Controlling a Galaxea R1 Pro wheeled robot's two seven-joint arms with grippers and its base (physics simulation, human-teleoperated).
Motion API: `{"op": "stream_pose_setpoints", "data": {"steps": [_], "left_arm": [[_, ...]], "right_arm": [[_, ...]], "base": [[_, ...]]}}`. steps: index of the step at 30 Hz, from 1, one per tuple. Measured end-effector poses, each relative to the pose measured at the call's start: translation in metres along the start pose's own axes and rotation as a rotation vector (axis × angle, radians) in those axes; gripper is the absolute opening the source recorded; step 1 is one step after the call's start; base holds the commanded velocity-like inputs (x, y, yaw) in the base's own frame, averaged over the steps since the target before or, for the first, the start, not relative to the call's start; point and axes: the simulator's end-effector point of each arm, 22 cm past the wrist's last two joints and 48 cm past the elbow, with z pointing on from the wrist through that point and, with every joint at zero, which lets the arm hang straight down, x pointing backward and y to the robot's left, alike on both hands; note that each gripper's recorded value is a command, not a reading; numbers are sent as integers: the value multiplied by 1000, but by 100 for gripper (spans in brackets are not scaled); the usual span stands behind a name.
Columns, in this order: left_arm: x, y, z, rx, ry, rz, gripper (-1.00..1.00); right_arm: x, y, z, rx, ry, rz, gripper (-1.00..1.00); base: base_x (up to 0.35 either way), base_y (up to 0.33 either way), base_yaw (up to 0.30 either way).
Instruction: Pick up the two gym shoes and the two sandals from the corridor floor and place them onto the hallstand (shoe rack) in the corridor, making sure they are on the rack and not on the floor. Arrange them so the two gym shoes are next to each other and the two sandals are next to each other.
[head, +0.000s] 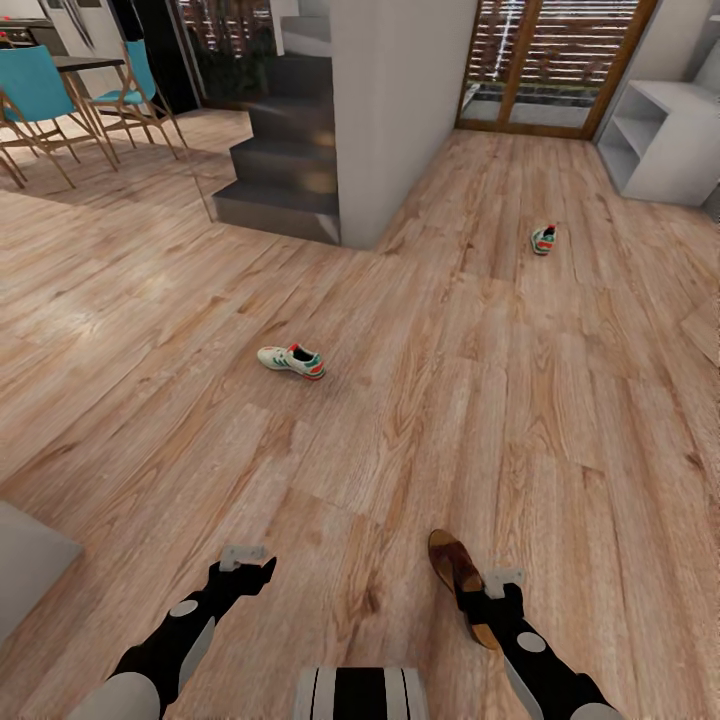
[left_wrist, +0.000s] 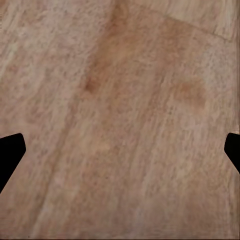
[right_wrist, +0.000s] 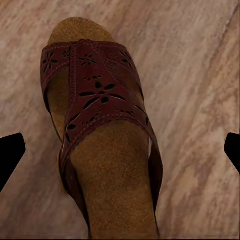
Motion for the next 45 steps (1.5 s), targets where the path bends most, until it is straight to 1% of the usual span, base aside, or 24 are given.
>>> {"op": "stream_pose_setpoints", "data": {"steps": [16,25,30,33,37,45], "left_arm": [[0,0,0,0,-1,1,100],[0,0,0,1,-1,0,100],[-1,-3,0,3,-2,0,100],[-2,-8,1,10,-5,-2,100],[-11,-15,3,19,-26,-2,100],[-49,-21,4,20,-101,7,100]], "right_arm": [[0,0,0,0,0,0,100],[0,0,0,0,0,0,100],[0,0,0,0,0,1,100],[0,0,0,0,0,1,100],[0,0,0,0,-1,2,100],[0,0,0,0,0,2,100]], "base": [[-36,0,0],[-190,0,0],[-38,0,0],[-15,0,0],[-7,0,0],[-2,0,0]]}}
